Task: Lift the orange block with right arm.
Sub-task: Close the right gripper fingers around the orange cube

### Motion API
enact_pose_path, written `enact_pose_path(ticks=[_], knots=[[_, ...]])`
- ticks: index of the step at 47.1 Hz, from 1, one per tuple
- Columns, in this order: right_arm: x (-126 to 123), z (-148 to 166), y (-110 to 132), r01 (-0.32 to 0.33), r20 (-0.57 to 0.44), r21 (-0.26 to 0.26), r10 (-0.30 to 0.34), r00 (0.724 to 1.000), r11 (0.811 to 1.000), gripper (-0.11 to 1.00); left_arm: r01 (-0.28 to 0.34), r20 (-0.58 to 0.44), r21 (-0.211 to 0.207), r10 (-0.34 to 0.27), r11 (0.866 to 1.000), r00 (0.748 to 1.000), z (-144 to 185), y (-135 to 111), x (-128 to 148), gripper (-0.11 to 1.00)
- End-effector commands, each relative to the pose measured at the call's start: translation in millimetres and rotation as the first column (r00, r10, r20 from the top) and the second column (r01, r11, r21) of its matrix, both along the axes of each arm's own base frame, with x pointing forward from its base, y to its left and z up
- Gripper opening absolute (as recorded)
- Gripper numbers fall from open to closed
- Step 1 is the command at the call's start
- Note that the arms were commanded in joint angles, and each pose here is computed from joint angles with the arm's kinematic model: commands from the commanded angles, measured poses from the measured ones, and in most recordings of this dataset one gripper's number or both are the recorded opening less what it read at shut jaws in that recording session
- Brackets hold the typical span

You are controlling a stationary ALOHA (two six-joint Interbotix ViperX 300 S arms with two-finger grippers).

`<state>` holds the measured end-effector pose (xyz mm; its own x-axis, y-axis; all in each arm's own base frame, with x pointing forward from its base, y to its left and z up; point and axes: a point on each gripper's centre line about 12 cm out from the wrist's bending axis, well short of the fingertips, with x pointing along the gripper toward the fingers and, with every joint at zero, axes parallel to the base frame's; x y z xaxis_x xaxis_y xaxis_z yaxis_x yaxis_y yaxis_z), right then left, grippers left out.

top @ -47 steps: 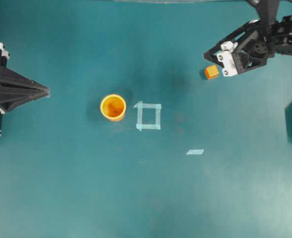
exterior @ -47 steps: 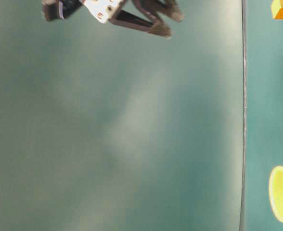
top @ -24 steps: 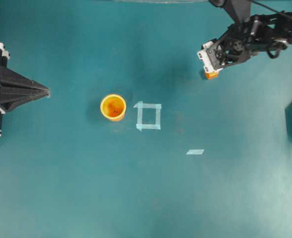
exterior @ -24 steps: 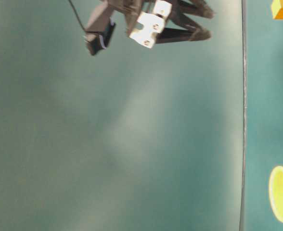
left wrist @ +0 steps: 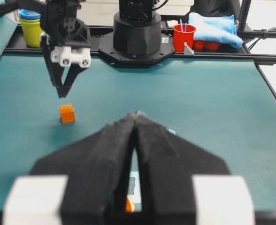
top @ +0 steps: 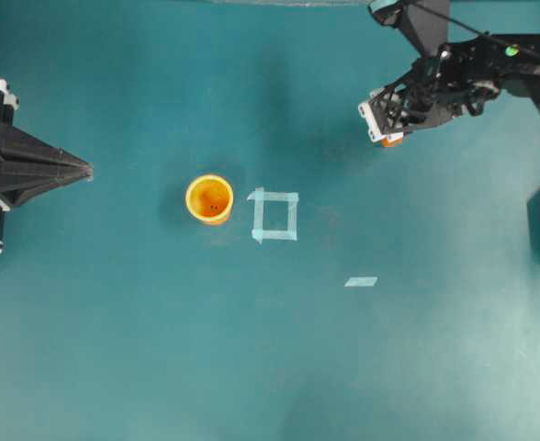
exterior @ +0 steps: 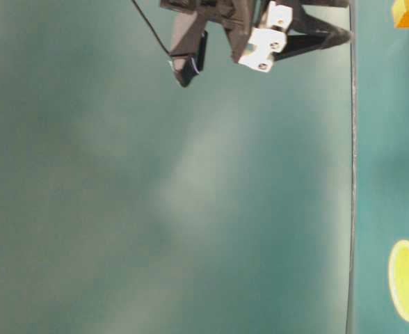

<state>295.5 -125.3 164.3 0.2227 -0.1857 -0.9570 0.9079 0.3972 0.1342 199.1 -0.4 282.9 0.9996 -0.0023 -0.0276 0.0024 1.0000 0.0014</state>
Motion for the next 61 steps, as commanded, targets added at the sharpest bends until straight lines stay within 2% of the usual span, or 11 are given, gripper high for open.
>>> enact_pose_path(ticks=[1,20,33,61], knots=[[4,4,-3,0.001,0.016,-0.011,-0.001,1.0,1.0,0.65,0.0,0.023,0.001,0.0,1.0,1.0,10,0,3,0.0],[11,-20,-5,-0.008,-0.006,-0.001,0.008,1.0,1.0,0.65,0.0,0.025,0.0,0.0,1.0,1.0,10,0,3,0.0],[6,-36,-3,-0.006,-0.036,0.018,0.006,0.999,1.0,0.64,0.0,0.023,0.0,0.0,1.0,1.0,10,0,3,0.0],[9,-53,-3,-0.013,-0.008,0.017,0.013,1.0,1.0,0.64,0.002,0.023,0.001,-0.002,1.0,1.0,10,0,3,0.0]])
